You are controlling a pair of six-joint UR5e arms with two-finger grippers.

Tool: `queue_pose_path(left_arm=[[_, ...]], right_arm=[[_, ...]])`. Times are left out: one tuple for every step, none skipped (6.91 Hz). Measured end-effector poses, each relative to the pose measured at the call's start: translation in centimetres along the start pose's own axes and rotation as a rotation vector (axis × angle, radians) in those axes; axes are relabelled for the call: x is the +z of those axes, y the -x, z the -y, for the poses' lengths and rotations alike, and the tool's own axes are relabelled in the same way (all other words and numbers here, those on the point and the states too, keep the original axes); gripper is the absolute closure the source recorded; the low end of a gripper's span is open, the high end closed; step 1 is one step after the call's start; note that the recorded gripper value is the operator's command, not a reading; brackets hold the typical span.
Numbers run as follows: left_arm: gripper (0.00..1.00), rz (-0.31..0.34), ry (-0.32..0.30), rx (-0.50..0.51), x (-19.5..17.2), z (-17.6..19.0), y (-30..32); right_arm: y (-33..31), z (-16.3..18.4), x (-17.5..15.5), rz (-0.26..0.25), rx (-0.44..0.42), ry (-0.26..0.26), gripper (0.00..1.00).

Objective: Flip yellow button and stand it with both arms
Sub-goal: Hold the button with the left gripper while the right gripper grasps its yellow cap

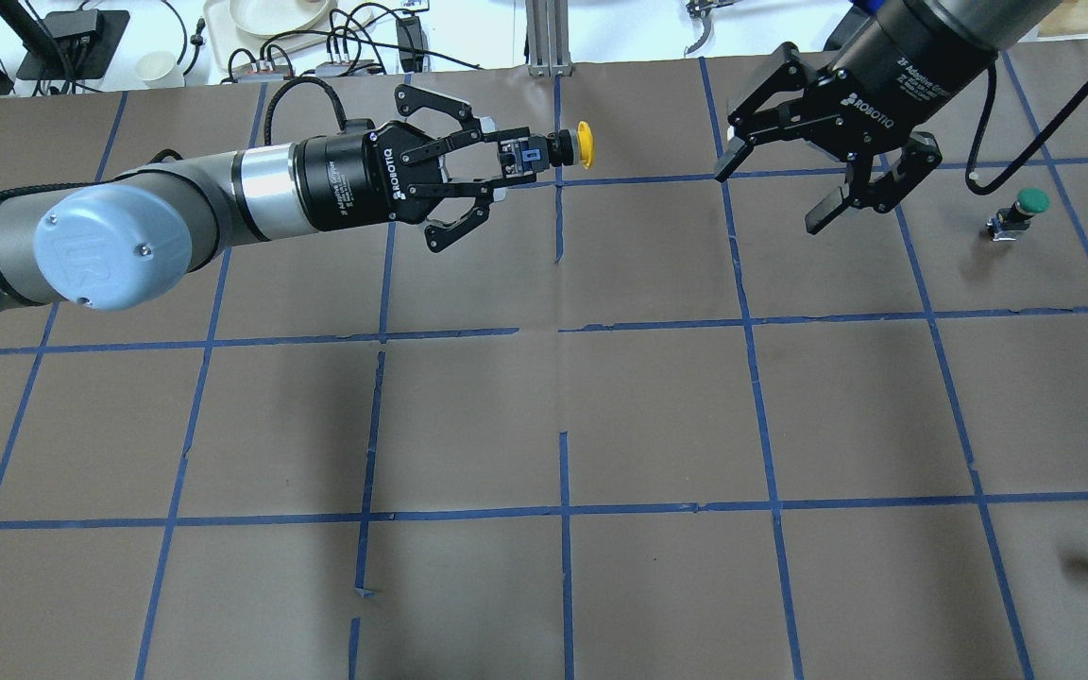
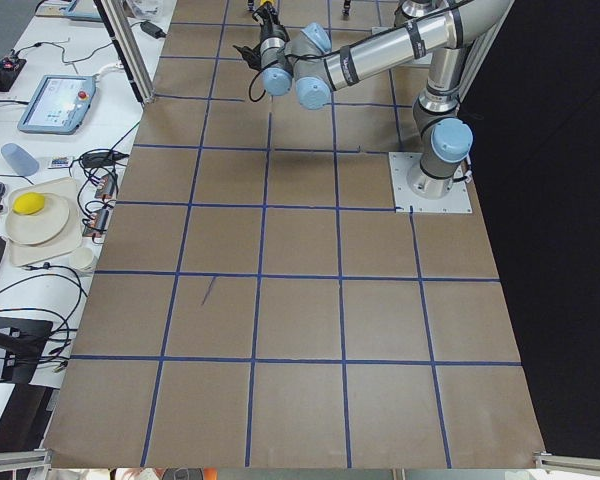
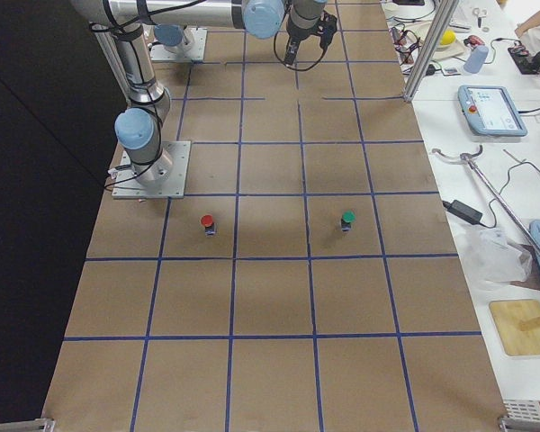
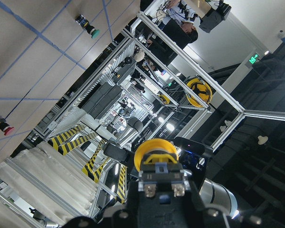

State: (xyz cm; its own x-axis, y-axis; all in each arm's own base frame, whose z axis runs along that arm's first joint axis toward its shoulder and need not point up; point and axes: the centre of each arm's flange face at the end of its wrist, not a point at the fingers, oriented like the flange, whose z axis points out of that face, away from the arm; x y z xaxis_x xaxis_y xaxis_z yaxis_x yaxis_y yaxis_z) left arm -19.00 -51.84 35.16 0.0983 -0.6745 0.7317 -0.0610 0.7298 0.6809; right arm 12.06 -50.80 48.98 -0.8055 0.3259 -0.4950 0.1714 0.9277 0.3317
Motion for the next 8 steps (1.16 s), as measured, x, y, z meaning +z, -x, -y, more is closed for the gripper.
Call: queue_pose_path(left_arm=[[0.99, -0.004, 0.006, -0.002, 0.4, -0.1, 0.1], [0.99, -0.014, 0.014, -0.004, 0.9, -0.2, 0.2], [0.99, -0.025, 0.021, -0.005, 1.3, -0.4, 0.2], [0.99, -0.028, 0.027, -0.009, 1.7, -0.5, 0.4], [0.99, -0.029, 0.032, -0.015, 2.0, -0.8, 0.7], [0.99, -0.034, 0.037, -0.018, 2.3, -1.3, 0.8], [0.99, -0.043, 0.045, -0.019, 2.7, -2.0, 0.6], [0.99, -0.047, 0.053, -0.020, 3.1, -2.5, 0.5]], right_arm=[[0.5, -0.5, 0.6, 0.121, 0.053, 0.070, 0.00], [1.1, -0.3, 1.0, 0.241, 0.088, 0.109, 0.00], [1.6, 0.3, 1.3, 0.334, 0.094, 0.116, 0.00], [1.8, 1.2, 1.3, 0.404, 0.065, 0.084, 0.00], [1.5, 2.4, 0.7, 0.468, 0.020, 0.022, 0.00], [0.6, 3.5, 0.1, 0.537, -0.011, -0.036, 0.00], [-0.8, 4.5, 0.2, 0.605, -0.033, -0.071, 0.00], [-1.9, 5.0, 1.3, 0.645, -0.047, -0.082, 0.00]])
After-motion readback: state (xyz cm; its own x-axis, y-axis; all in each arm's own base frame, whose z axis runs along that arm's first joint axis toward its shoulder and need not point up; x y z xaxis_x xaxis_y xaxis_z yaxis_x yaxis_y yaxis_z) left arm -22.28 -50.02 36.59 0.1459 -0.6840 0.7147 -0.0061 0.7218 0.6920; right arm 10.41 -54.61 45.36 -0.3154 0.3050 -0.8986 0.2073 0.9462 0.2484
